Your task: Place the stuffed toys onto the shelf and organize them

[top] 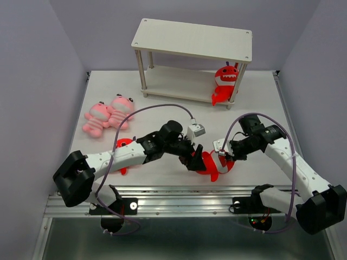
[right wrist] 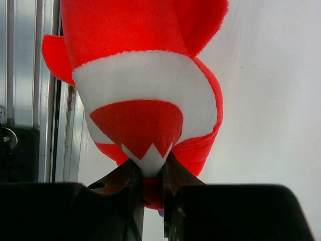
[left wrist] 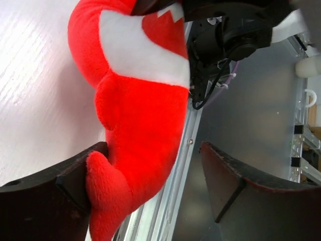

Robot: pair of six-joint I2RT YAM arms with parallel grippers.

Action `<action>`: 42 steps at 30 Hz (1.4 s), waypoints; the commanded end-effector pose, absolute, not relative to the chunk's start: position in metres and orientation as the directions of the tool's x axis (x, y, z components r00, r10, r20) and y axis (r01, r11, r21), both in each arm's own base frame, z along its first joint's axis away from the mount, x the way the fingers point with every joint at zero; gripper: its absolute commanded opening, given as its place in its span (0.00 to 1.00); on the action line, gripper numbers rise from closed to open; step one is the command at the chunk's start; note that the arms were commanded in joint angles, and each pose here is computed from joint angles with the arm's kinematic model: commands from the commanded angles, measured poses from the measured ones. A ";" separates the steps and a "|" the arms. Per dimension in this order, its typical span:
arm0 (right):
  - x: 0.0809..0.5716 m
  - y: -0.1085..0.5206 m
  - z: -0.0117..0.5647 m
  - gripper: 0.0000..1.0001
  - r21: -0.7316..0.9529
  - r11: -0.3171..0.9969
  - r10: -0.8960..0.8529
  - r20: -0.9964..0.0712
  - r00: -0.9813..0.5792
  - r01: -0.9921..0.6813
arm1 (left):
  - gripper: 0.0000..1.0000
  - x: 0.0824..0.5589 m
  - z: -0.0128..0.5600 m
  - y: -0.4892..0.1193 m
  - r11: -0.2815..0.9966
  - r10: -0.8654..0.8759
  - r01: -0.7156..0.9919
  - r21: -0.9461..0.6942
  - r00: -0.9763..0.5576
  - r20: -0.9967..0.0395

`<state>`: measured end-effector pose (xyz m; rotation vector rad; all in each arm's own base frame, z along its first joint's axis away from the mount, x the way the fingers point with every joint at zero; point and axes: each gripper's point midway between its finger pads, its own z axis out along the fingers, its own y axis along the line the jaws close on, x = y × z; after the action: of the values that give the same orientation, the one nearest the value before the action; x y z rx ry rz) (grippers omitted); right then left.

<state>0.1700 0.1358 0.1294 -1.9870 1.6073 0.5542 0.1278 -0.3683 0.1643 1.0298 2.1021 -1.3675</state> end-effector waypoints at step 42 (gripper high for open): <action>0.259 0.150 0.200 1.00 -0.162 0.464 -0.584 -0.795 -0.163 -0.871 | 0.00 0.188 0.185 -0.302 0.521 -0.212 0.556 -0.648 -0.650 -0.729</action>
<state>0.2106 0.1561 0.1553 -1.5161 1.8477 0.5626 0.1658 -0.3124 0.1525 0.4316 2.0851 -1.1991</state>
